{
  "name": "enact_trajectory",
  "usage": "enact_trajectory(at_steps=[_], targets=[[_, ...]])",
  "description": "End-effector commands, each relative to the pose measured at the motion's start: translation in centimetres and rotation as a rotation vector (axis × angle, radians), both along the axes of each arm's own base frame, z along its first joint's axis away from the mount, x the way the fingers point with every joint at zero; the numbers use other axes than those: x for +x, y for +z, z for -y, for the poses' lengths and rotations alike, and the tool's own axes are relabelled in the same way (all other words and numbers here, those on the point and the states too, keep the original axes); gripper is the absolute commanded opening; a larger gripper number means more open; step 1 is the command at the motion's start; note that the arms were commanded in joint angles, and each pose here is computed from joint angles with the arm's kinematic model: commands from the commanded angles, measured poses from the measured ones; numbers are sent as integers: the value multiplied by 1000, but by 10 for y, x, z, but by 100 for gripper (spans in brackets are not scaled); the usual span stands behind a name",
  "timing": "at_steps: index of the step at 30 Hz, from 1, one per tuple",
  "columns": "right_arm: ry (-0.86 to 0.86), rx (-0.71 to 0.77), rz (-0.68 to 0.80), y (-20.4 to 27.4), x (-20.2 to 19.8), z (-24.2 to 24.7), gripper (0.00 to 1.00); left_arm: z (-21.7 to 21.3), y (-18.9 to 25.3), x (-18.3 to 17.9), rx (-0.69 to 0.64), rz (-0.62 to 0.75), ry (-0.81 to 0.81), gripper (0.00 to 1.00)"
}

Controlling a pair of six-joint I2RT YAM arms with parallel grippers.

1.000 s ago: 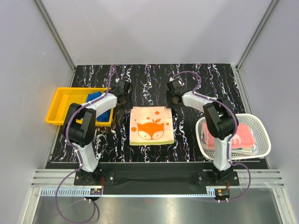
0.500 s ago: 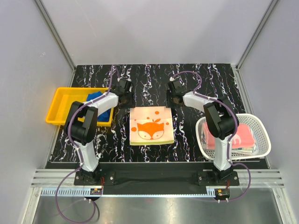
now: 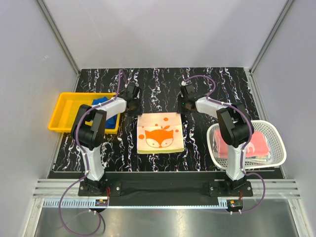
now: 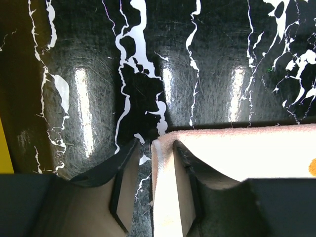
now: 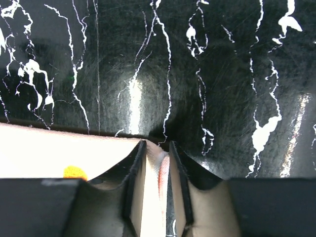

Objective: Fold and stack the towels
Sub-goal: Fold the towel

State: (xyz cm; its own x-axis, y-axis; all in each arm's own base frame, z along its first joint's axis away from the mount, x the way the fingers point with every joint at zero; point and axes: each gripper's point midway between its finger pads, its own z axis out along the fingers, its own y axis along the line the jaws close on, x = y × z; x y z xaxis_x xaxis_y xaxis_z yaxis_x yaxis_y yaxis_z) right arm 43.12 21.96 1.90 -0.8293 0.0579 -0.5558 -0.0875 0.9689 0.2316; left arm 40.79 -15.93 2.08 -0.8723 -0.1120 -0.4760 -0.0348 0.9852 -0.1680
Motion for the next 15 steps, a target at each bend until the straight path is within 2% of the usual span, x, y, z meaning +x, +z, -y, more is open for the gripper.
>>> enact_trajectory(at_steps=[1, 7, 15], targets=[[3, -3, 1, 2, -1, 9, 31, 7, 10, 16, -46, 41, -14, 37], [5, 3, 3, 2, 1, 9, 23, 9, 7, 18, -68, 38, -27, 31], [19, 30, 10, 11, 3, 5, 6, 15, 12, 23, -102, 45, -35, 24]])
